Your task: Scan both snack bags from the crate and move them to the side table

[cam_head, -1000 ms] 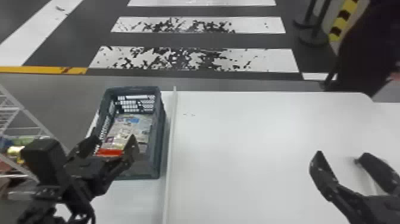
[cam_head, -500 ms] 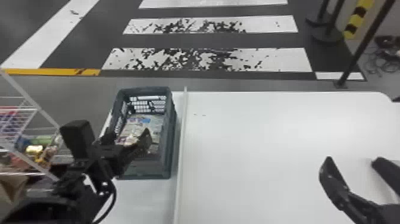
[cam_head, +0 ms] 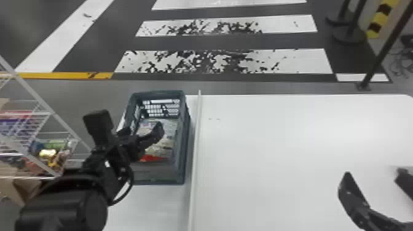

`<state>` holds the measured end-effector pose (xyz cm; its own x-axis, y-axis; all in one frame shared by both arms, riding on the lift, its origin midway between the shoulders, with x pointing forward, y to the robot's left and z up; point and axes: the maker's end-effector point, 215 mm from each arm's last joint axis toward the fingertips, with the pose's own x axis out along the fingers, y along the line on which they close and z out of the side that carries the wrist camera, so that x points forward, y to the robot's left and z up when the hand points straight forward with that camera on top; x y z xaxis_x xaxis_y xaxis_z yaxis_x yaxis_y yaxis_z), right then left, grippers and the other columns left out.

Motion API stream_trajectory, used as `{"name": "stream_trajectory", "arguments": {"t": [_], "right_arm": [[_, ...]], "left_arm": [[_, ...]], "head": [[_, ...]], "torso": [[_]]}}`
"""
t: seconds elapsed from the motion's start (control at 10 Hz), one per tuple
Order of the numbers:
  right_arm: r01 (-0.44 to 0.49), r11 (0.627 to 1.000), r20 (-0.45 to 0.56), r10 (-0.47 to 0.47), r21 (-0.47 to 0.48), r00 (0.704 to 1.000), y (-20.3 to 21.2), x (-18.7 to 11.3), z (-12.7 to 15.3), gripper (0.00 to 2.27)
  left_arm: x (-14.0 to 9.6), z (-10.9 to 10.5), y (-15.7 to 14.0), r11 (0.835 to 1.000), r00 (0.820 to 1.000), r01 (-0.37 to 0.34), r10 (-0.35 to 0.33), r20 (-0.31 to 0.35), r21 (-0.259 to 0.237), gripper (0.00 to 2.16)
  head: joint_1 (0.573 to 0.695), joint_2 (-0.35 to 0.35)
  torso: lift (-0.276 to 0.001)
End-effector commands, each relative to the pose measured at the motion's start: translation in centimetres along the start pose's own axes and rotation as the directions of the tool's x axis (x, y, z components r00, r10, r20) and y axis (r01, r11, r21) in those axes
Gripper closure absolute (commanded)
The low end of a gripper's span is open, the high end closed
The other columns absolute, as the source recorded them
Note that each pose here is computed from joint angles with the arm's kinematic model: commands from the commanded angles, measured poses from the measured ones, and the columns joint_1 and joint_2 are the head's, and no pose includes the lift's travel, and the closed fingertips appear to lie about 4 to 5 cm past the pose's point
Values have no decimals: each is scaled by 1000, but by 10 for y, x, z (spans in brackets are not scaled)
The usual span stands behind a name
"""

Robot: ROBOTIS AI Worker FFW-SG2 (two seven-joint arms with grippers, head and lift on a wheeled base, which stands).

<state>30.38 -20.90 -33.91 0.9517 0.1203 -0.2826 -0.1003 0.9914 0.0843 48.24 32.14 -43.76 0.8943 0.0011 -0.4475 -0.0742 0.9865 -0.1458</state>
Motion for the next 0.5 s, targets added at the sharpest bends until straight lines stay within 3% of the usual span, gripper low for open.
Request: {"name": "stream_trajectory", "arguments": {"t": [0.0, 0.4], "right_arm": [[-3, 1000, -15, 2, -8, 1000, 4, 0, -5, 124], [-1, 1000, -37, 0, -23, 999, 4, 1, -12, 124]], "left_arm": [[13, -3, 13, 1000, 1000, -17, 16, -24, -18, 80], [41, -12, 20, 1000, 996, -19, 17, -89, -23, 83]], "head": [[695, 160], [695, 195]], "torso": [[-29], [-29]]}}
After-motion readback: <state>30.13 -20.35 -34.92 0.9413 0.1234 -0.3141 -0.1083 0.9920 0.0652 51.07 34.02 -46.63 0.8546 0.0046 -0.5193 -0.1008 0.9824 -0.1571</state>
